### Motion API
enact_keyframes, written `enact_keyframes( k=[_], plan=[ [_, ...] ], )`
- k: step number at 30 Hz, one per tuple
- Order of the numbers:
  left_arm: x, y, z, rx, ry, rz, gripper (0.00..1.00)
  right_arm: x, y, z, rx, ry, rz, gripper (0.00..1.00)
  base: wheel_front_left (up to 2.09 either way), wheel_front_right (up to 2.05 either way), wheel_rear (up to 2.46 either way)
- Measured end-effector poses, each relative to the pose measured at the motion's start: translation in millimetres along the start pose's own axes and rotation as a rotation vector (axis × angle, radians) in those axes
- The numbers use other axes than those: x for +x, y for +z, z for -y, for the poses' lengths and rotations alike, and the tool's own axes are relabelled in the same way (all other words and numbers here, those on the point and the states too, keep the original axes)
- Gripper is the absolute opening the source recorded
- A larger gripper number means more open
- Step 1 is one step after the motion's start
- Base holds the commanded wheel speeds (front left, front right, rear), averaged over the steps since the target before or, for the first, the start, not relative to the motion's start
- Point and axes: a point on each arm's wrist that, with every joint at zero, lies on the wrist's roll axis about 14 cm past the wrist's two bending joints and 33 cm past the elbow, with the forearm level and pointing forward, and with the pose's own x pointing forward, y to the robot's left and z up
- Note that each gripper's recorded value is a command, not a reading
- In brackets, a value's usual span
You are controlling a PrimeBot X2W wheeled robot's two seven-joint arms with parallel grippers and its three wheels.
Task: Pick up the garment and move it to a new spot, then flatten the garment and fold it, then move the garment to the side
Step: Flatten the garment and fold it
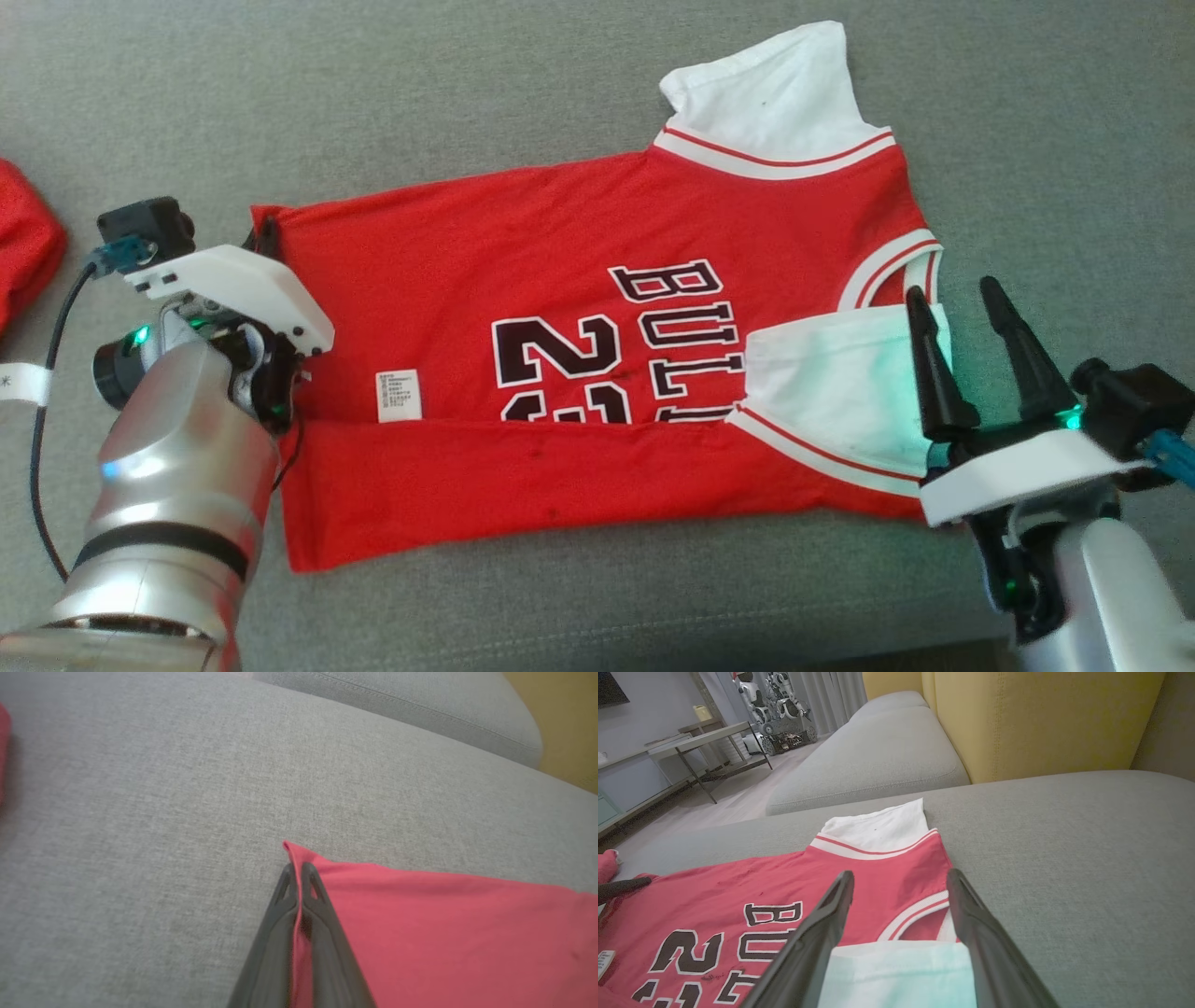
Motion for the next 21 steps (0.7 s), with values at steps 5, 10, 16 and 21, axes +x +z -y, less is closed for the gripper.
enact_keyframes(
  k=[5, 10, 16, 21],
  plan=[
    [-1, 11, 0, 0.002, -0.004, 0.044, 0.0, 12, 2, 14, 0.004, -0.022, -0.004, 1.0, 0.0, 0.0, 0.0],
    [2, 25, 8, 0.01, -0.026, 0.094, 0.0, 50, 25, 27, -0.008, -0.022, 0.039, 1.0, 0.0, 0.0, 0.0],
    [6, 29, 11, 0.016, -0.043, 0.115, 0.0, 108, 37, 24, -0.012, 0.013, 0.025, 1.0, 0.0, 0.0, 0.0],
    [11, 32, 10, 0.024, -0.051, 0.12, 0.0, 156, 34, 14, -0.032, 0.05, -0.045, 1.0, 0.0, 0.0, 0.0]
  ],
)
